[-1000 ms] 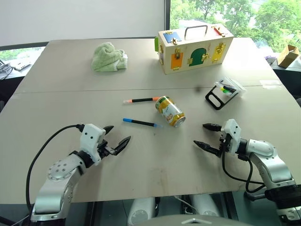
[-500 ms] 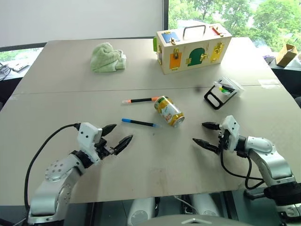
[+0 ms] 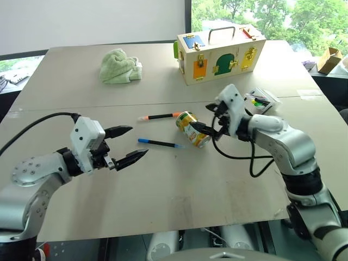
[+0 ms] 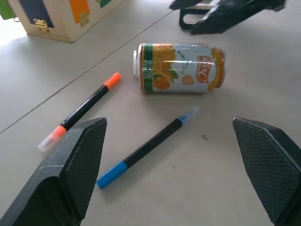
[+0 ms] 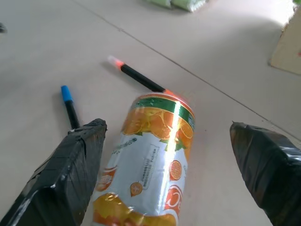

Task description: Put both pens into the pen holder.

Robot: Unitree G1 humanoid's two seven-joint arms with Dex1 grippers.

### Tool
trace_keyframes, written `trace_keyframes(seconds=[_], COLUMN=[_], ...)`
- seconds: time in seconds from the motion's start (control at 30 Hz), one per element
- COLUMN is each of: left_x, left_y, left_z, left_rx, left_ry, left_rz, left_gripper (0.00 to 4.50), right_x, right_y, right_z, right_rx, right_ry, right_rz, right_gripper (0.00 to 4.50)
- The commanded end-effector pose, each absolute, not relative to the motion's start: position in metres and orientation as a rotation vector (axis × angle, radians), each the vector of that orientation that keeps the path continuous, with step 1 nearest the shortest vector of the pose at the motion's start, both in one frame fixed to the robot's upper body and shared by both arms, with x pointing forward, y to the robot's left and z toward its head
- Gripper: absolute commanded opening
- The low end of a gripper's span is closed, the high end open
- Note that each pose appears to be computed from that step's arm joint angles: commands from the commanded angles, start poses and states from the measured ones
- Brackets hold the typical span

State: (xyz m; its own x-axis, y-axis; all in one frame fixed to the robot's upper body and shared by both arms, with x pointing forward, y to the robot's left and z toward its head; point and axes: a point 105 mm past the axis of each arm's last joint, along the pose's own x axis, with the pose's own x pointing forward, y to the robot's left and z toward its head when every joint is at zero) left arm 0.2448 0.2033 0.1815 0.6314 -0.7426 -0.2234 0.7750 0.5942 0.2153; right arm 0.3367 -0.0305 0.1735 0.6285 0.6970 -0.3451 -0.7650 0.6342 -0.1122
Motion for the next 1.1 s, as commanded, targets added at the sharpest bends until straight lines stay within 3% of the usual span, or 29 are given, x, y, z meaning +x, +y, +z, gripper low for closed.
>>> trace_keyframes(seconds=[0.03,0.13,0.4,0.53,0.8,1.1], left_x=[0.237,0.234,0.221,0.221,0.226,0.237], left_y=[0.198,0.199,0.196,0.192,0.192,0.181], left_z=[0.2,0.201,0.191,0.19,0.19,0.192], left_rx=[0.335,0.347,0.304,0.296,0.296,0.277], left_ry=[0.077,0.078,0.106,0.095,0.075,0.047], left_rz=[-0.918,-0.918,-0.912,-0.909,-0.909,-0.977], left_gripper=[4.44,4.44,4.44,4.5,4.5,4.5], right_x=[0.336,0.337,0.346,0.351,0.351,0.311], right_y=[-0.02,-0.018,-0.013,-0.008,-0.008,-0.09], right_z=[0.158,0.141,0.12,0.132,0.151,0.168], right_rx=[-0.317,-0.437,-0.427,-0.355,-0.301,-0.315], right_ry=[0.43,0.488,0.582,0.524,0.384,0.262], right_rz=[0.786,0.753,0.705,0.724,0.788,0.976], right_gripper=[4.5,4.5,4.5,3.42,3.42,3.42])
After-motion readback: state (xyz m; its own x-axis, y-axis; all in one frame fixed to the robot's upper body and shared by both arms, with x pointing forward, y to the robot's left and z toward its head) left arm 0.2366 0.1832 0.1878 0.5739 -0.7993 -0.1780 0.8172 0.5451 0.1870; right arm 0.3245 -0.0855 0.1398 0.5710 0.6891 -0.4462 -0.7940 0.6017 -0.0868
